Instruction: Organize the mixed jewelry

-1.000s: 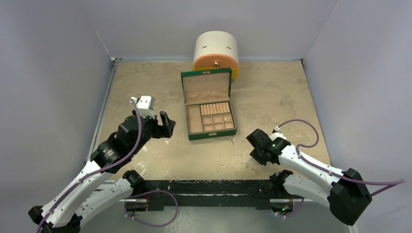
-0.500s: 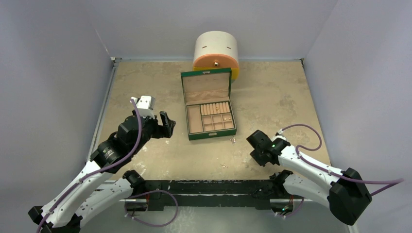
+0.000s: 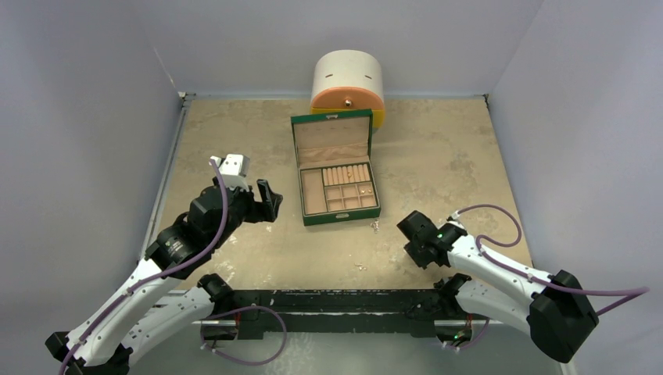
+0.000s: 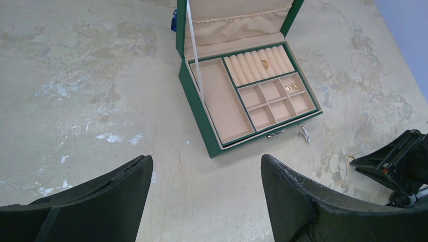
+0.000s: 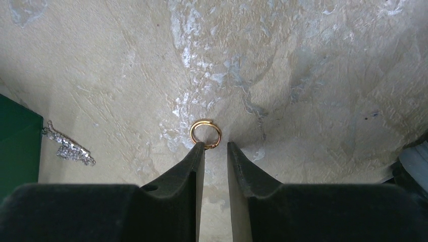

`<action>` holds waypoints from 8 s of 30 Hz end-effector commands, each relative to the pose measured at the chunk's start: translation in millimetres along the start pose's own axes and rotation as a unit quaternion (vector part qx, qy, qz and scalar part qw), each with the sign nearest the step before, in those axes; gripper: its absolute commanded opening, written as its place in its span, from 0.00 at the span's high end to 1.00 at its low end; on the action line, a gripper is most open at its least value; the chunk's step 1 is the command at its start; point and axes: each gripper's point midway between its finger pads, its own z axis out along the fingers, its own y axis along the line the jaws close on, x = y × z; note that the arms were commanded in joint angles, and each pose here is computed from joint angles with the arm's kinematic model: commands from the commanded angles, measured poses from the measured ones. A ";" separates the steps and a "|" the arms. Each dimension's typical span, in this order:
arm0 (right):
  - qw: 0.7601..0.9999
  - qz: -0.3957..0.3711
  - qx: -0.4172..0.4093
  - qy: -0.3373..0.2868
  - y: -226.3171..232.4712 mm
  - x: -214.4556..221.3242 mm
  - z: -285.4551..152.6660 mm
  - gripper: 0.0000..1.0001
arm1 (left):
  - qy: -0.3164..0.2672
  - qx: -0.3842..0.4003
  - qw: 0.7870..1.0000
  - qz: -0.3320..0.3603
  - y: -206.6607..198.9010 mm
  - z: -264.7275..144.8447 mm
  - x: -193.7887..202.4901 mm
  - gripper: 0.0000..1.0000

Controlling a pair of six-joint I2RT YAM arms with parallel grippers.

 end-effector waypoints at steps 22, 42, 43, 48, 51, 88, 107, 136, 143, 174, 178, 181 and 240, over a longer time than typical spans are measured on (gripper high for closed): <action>0.998 0.050 -0.006 -0.036 -0.8 -18.4 -7.3 0.75 | -0.028 0.013 1.000 -0.001 -3.8 -3.0 -14.2 0.22; 0.998 0.045 0.020 -0.042 -1.5 -16.1 1.1 0.75 | -0.026 0.012 1.000 0.000 -3.6 -1.7 -13.2 0.21; 0.998 0.041 0.022 -0.043 -2.0 -15.9 1.6 0.75 | -0.026 0.012 1.000 0.000 -3.6 -1.8 -13.5 0.22; 0.998 0.017 0.035 -0.039 -2.2 -13.6 3.0 0.82 | -0.026 0.011 1.000 0.000 -3.5 -1.6 -13.9 0.22; 0.998 -0.001 0.046 -0.040 -0.2 -13.2 3.6 0.84 | -0.026 0.009 1.000 0.001 -2.4 -1.2 -13.8 0.21; 0.834 -0.525 -0.166 -0.024 99.2 59.6 -13.5 1.00 | -0.029 0.006 1.000 -0.001 0.1 -2.7 -15.3 0.21; 0.842 -0.483 -0.231 -0.062 122.2 44.8 -55.3 0.69 | -0.027 0.005 1.000 -0.001 0.2 -1.1 -14.5 0.21; 0.884 -0.439 -0.162 -0.015 104.1 70.9 -11.3 0.85 | -0.027 0.005 1.000 0.000 0.6 -1.1 -15.0 0.21; 0.882 -0.442 -0.161 -0.009 99.9 74.1 -9.2 0.86 | -0.027 0.005 1.000 0.000 0.5 -1.1 -14.8 0.21; 0.875 -0.454 -0.166 -0.023 105.6 86.5 -23.2 1.00 | -0.017 0.024 0.999 -0.016 -7.6 0.2 -10.2 0.21; 0.871 -0.454 -0.187 -0.026 110.7 85.7 -35.1 1.00 | -0.007 0.047 0.998 -0.036 -17.5 0.6 -7.4 0.21; 0.866 -0.455 -0.205 -0.028 115.7 85.7 -46.5 1.00 | 0.001 0.077 0.995 -0.062 -30.3 0.2 -4.3 0.21; 0.796 -0.383 -0.469 -0.019 213.9 120.7 -217.7 1.00 | 0.131 0.285 0.890 -0.332 -112.1 21.9 74.1 0.76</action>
